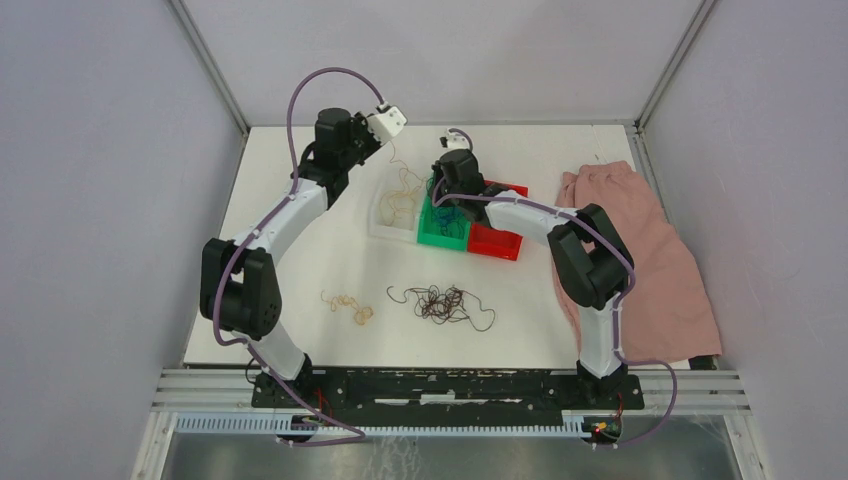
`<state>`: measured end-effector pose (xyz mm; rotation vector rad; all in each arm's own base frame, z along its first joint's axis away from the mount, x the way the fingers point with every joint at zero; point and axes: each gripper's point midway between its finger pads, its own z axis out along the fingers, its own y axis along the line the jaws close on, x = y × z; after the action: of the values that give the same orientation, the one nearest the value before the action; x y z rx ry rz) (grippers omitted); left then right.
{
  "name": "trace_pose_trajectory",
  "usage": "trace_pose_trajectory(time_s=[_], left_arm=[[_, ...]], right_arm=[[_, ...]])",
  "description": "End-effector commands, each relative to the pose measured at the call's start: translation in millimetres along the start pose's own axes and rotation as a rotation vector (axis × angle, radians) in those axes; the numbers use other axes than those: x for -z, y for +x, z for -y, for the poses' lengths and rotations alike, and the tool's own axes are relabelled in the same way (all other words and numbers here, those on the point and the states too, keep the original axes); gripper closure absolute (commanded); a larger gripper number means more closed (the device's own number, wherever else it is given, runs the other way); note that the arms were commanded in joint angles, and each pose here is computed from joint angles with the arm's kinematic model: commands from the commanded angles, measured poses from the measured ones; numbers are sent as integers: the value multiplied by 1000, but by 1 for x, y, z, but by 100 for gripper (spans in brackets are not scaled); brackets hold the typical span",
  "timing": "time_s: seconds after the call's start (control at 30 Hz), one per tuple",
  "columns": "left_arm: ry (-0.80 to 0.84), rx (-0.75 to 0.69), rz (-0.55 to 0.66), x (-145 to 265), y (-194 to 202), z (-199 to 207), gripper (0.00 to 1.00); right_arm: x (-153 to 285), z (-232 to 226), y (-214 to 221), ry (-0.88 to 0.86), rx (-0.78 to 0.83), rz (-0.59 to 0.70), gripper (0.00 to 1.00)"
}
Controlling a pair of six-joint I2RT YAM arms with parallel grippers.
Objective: Untangle the cables
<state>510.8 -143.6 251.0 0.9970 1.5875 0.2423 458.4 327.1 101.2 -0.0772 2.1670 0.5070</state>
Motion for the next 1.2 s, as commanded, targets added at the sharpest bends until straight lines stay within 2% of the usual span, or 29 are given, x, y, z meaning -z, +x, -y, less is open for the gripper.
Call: trace_pose_trajectory(time_s=[0.0, 0.13, 0.33, 0.43, 0.53, 0.63, 0.8, 0.87, 0.93, 1.0, 1.03, 1.1, 1.17], left_arm=[[-21, -55, 29, -2, -10, -5, 97], [-2, -85, 12, -4, -2, 2, 97], [15, -139, -21, -3, 13, 13, 97], [11, -150, -28, -3, 15, 12, 97], [6, -163, -35, -3, 17, 10, 97], [-4, -175, -36, -2, 16, 7, 97], [15, -188, 3, 6, 4, 11, 97], [25, -207, 16, 10, -1, 16, 97], [33, -236, 23, 13, -3, 20, 97], [38, -255, 37, 16, -6, 25, 97], [46, -254, 50, 17, -9, 29, 97], [75, -215, 78, 20, -19, 38, 97], [117, -144, 99, 23, -32, 48, 97]], right_arm=[[8, 21, 13, 57, 0, -35, 89], [25, 11, 4, -3, -13, -1, 75], [35, 20, 8, 10, -33, -2, 76], [39, 14, 9, -42, -40, 5, 64], [45, 9, 6, -91, -73, 21, 59], [48, 14, 4, -89, -112, 23, 62], [37, 20, 18, -43, -120, -55, 82], [39, 17, 18, -62, -124, -56, 80], [46, 10, 17, -113, -132, -31, 71], [50, 2, 12, -165, -140, -11, 68], [49, -2, 11, -184, -145, -15, 68], [43, -8, 15, -205, -165, -46, 77], [34, -14, 20, -230, -196, -65, 82]])
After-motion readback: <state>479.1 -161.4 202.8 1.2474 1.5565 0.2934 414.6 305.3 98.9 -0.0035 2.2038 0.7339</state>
